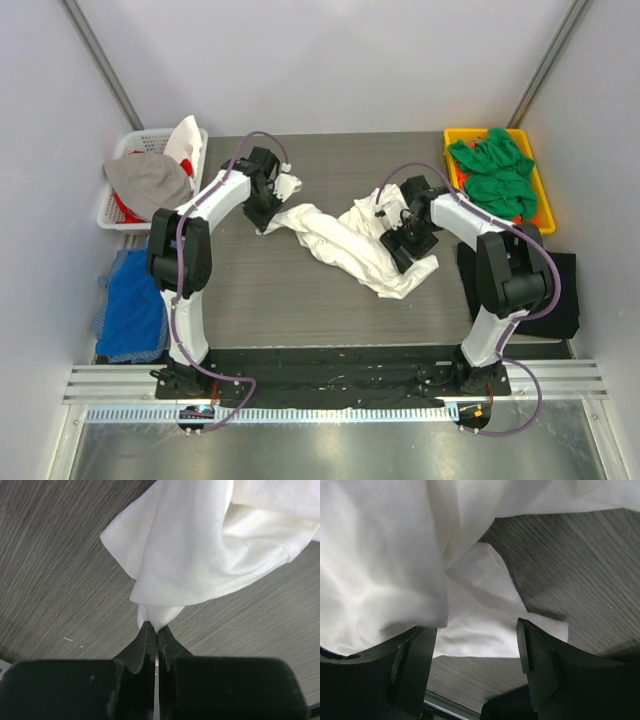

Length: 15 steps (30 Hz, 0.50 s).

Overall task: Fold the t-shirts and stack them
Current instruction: Flatten out the tshirt

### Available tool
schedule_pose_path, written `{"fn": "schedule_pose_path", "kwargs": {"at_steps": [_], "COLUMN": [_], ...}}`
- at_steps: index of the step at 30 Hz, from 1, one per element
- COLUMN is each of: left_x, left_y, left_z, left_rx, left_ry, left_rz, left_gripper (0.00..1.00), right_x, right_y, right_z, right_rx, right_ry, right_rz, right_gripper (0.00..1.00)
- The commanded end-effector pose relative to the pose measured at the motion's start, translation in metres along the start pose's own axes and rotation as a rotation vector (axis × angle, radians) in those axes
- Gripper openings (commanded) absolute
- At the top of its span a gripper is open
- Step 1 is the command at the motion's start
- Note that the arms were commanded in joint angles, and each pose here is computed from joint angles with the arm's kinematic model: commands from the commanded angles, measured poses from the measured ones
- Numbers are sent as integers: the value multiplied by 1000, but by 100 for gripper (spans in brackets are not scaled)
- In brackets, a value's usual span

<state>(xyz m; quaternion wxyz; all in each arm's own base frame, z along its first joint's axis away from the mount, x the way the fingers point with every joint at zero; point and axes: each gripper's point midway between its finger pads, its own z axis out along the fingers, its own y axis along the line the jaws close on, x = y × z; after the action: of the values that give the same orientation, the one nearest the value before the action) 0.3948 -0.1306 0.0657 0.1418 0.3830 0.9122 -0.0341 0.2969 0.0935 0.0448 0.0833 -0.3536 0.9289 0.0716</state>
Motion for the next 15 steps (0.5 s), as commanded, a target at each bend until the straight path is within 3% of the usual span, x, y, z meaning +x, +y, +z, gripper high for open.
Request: {"fn": "schedule_pose_path", "kwargs": {"at_steps": [1, 9, 12, 15], "left_x": [-3, -3, 0, 0], "left_y": [3, 2, 0, 0], "left_z": [-13, -11, -9, -10], "left_rx": [-17, -8, -3, -3], "left_ry": [-19, -18, -10, -12], "left_rz": [-10, -10, -8, -5], "left_gripper": [0, 0, 0, 0], "right_x": [-8, -8, -11, -13], "right_y": [-12, -29, -29, -30], "right_z": [8, 23, 24, 18], "right_rx": [5, -2, -5, 2], "right_ry": [-29, 1, -6, -16], "right_rz": [-19, 5, 7, 10], "right_gripper": [72, 70, 58, 40]}}
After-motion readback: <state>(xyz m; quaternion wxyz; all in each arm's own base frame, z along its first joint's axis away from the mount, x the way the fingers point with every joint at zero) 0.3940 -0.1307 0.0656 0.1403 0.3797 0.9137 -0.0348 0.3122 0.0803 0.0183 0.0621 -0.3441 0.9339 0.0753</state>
